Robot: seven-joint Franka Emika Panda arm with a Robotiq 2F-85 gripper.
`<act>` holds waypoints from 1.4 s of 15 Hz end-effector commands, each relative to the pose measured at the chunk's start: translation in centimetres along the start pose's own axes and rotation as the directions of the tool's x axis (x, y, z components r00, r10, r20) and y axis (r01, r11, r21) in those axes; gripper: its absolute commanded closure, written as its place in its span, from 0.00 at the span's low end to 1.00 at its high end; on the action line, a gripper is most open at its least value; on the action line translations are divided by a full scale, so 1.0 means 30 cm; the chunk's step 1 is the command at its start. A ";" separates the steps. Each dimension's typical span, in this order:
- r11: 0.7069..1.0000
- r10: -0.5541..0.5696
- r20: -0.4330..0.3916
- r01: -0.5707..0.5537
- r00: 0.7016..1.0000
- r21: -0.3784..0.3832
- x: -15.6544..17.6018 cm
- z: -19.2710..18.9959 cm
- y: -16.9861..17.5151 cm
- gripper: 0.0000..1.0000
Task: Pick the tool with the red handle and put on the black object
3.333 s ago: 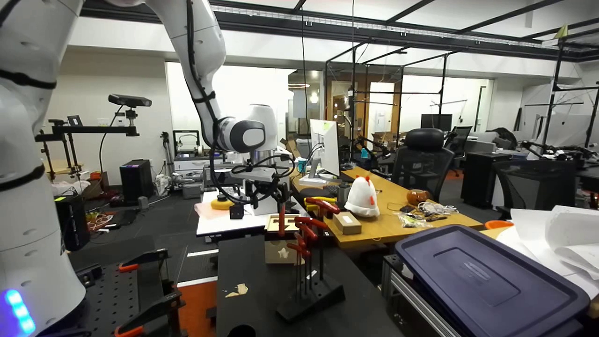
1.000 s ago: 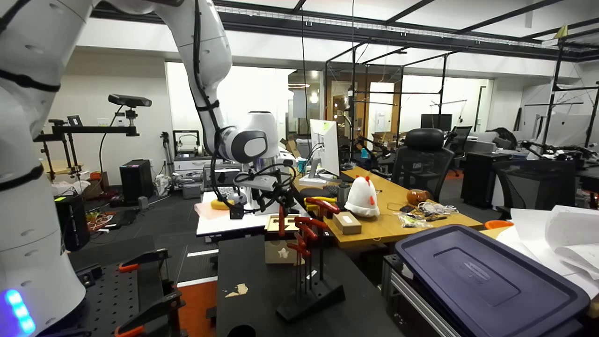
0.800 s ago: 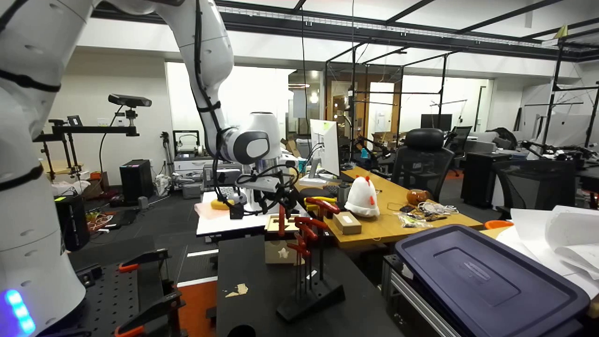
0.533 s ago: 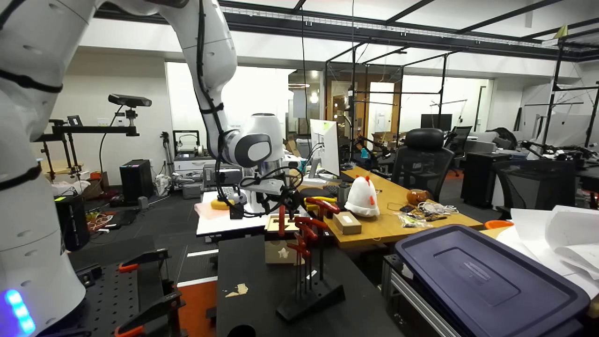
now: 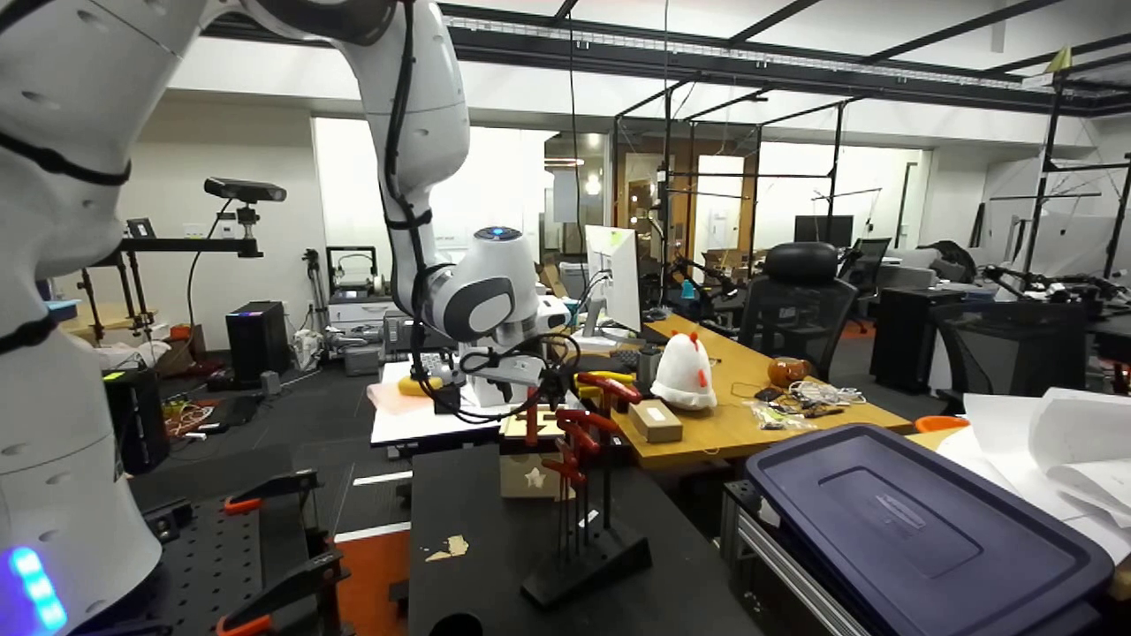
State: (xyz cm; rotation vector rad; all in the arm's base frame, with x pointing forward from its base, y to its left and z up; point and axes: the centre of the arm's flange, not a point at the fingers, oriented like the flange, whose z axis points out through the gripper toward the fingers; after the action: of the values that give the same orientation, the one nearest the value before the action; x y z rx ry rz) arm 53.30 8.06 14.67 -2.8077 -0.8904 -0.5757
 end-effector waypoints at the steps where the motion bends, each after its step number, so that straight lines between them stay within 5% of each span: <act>1: 1.000 -0.010 -0.026 0.010 1.000 0.013 -0.042 -0.025 0.022 0.00; 9: 1.000 -0.024 -0.117 0.024 0.993 0.001 -0.070 -0.019 0.048 0.00; 21: 1.000 -0.009 -0.130 0.010 0.992 0.007 -0.104 -0.016 0.026 0.00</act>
State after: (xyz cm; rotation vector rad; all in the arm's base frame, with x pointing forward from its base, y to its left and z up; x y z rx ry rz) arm 52.43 5.97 13.17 -2.7311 -0.9147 -0.7017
